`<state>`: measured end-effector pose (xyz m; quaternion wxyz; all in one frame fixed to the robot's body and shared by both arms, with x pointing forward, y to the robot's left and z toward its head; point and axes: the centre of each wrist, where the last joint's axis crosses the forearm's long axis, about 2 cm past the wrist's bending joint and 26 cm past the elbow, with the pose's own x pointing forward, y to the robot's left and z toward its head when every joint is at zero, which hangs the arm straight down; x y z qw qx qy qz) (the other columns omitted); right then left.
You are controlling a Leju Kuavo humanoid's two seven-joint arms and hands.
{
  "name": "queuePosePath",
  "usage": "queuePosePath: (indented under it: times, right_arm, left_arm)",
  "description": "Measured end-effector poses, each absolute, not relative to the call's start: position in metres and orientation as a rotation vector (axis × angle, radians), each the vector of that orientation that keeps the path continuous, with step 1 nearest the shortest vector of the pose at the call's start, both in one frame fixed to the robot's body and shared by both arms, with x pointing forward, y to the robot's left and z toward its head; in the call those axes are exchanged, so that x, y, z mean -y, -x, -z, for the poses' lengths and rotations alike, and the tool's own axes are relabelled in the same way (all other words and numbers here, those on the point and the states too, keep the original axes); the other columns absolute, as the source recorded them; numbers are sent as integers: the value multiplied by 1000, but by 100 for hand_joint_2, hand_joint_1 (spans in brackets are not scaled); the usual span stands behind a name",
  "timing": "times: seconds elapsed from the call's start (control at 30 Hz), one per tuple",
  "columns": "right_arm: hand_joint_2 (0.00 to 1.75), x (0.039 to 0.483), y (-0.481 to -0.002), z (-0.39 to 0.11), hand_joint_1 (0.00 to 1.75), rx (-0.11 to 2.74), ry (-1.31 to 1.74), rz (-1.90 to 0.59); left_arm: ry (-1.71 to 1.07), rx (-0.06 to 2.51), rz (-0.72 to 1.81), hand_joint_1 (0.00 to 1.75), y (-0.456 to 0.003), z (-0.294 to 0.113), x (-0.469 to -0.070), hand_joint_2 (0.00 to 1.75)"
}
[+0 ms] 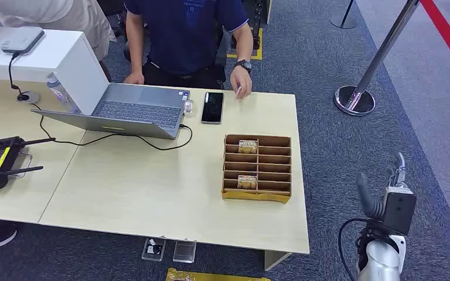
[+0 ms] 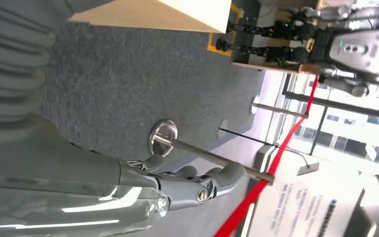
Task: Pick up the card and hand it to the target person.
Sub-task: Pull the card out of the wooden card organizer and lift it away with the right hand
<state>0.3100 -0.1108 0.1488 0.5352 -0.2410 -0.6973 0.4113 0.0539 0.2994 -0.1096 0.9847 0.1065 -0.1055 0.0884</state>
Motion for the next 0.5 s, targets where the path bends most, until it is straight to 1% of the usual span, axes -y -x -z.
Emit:
queuePosePath:
  times: [0.5]
  right_arm:
    - [175, 106, -309, -147, 38, 1635, 598, -1007]
  left_arm:
    - [-215, 212, -173, 0, -54, 110, -299, 0]
